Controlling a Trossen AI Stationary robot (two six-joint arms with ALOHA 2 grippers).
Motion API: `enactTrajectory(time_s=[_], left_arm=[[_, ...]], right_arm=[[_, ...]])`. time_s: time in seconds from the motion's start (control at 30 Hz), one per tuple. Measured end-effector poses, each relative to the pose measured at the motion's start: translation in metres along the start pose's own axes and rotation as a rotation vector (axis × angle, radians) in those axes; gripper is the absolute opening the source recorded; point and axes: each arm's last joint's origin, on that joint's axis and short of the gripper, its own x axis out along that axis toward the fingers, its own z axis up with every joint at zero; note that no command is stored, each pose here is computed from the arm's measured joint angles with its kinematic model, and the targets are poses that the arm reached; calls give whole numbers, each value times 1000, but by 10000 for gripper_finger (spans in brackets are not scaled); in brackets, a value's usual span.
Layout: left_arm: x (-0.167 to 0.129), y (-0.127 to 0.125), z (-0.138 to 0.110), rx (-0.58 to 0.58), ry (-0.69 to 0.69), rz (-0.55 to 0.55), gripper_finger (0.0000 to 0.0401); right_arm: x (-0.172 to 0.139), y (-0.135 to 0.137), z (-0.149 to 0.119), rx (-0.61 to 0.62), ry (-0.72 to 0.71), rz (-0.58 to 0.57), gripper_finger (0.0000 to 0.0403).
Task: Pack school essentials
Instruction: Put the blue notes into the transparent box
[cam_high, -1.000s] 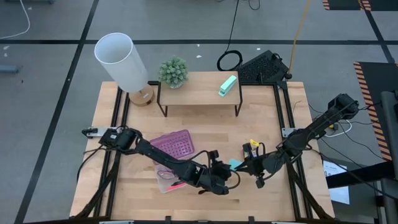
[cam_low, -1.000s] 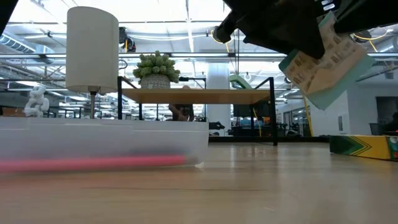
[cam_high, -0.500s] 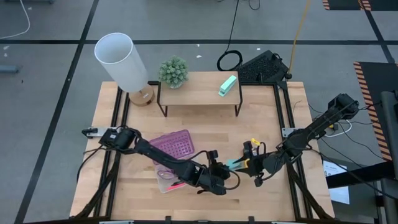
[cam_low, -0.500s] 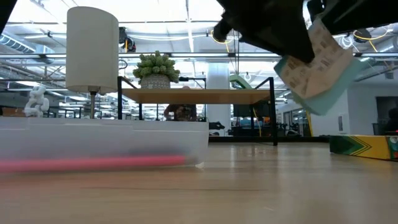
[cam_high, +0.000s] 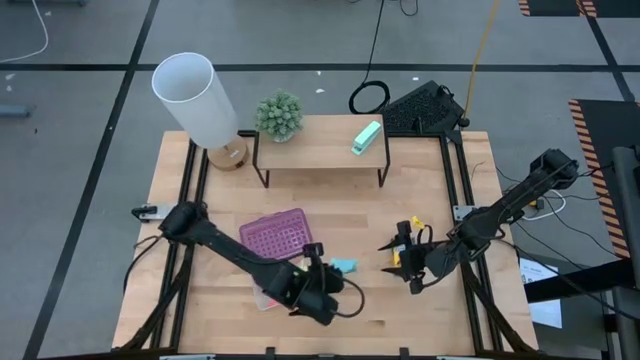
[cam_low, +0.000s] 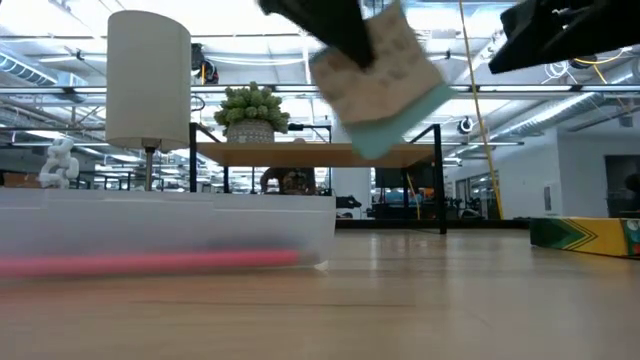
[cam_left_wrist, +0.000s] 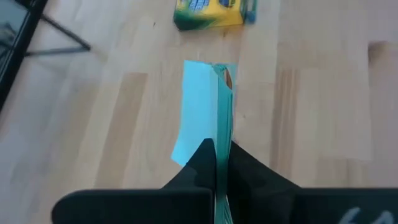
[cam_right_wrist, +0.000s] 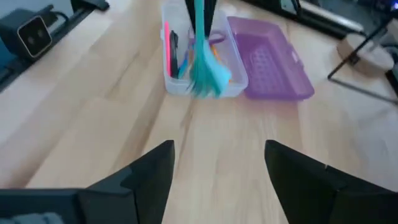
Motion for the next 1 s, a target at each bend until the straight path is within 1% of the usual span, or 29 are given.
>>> enactTrajectory(time_s=[0.1,0.2,0.3,0.43,0.53,0.67,0.8,1.0], left_arm=[[-9,-2,-8,-15,39,25,11],[-20,-4,-18,-24,88,53,20],[-28,-5,-32,-47,172,102,17],[-34,-2,-45,-118,268,171,10],[-36,-1,-50,-166,296,209,11],[-31,-1,-51,-210,322,210,19],[-14,-6,-57,-200,375,228,12],[-1,-10,-62,-209,399,260,11]], right_arm=[[-4,-2,-5,27,45,-1,237],[-6,-3,-9,41,81,-4,234],[-6,-3,-10,47,92,-5,233],[-6,-3,-9,51,85,-4,233],[-6,-3,-9,51,85,-4,233],[-6,-3,-9,51,85,-4,233],[-6,-3,-9,50,86,-4,233],[-6,-3,-9,34,87,-4,233]])
